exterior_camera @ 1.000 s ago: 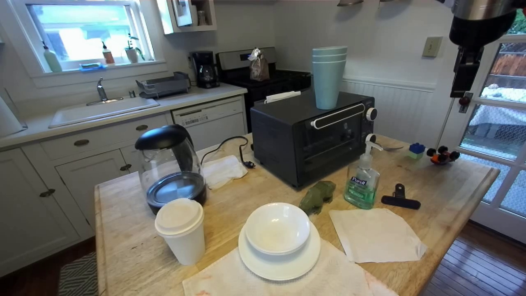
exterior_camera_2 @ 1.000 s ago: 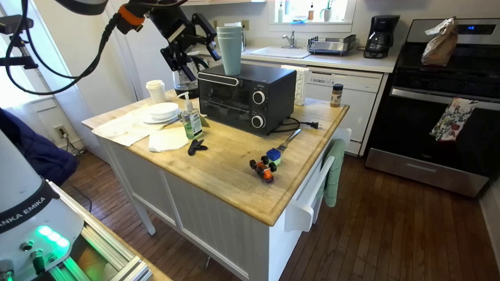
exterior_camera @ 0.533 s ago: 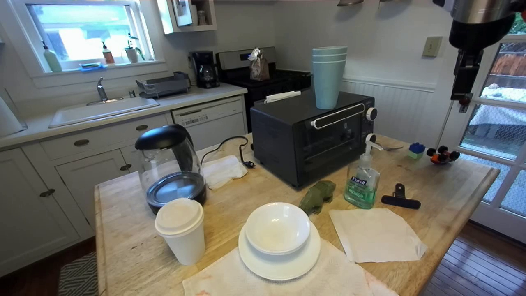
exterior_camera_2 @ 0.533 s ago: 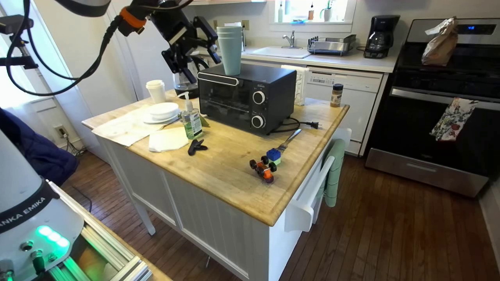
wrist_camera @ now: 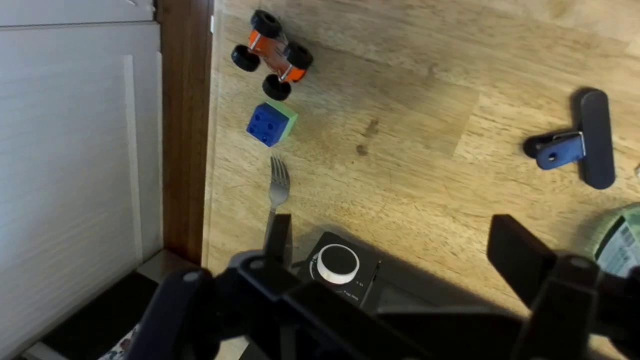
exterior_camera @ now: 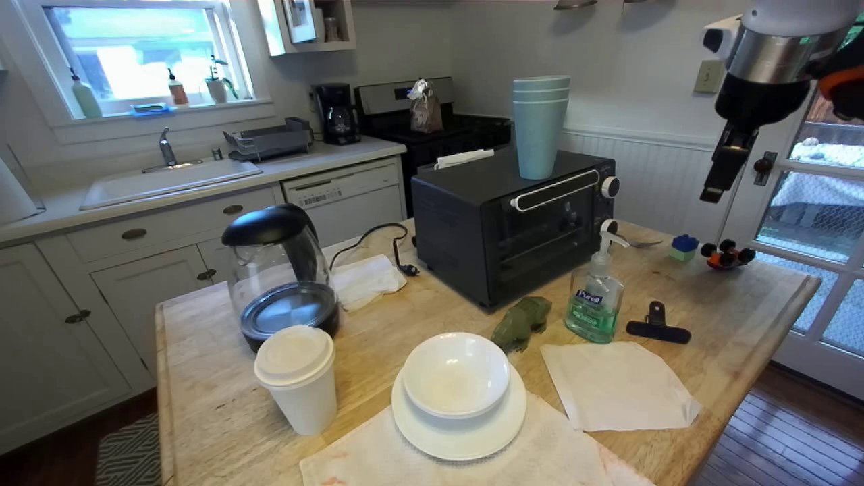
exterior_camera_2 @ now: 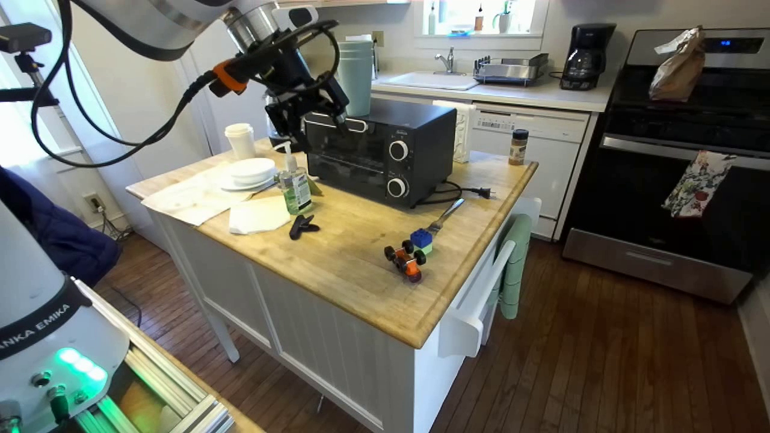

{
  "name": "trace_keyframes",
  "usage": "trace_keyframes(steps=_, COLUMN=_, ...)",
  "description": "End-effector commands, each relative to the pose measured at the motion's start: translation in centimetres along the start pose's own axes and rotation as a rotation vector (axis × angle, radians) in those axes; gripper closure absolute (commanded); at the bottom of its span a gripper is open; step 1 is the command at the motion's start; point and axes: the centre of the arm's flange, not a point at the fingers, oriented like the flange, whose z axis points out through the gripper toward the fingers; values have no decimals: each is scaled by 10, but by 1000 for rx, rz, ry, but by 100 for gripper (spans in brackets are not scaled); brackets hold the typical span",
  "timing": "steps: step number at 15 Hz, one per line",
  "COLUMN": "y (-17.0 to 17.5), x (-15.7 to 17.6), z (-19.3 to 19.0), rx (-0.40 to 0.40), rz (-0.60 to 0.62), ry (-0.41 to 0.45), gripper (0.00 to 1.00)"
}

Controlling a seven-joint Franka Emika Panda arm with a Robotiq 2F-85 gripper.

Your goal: Turn the bottom knob on the toaster oven to the right

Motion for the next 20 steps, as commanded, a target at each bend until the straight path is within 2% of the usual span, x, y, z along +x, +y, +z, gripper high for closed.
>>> trace_keyframes(steps=1, y=0, x=-1, z=40, rx=91, rz=10, ry=39, gripper=0)
trace_keyframes(steps=3, y=-11, x=-6, z=48, rx=183, rz=-26, ry=-12, gripper=0)
trace_keyframes(steps=4, y=-8, x=-7, z=36, rx=113, rz=2, ry=7, gripper=0)
trace_keyframes(steps=6, y=-15, x=-9, z=48, rx=154, rz=-17, ry=-17, gripper=0)
trace_keyframes(steps=9, y=-17, x=-9, z=49, rx=161, rz=-20, ry=-20, gripper=0)
trace_keyframes(steps=10, y=-14, x=-5, z=61, rx=125, rz=8, ry=-64, gripper=0)
trace_keyframes(steps=11, y=-10, x=-3, z=73, rx=68, rz=39, ry=-82, gripper=0)
trace_keyframes(steps=14, y=3, x=-2, z=100, rx=-18, rz=49, ry=-114, gripper=0)
trace_keyframes(steps=17, y=8, x=0, z=120, rx=-74, rz=50, ry=-116, gripper=0)
trace_keyframes(steps=20, y=7, x=12, z=136, rx=-83, rz=88, ry=-90, gripper=0)
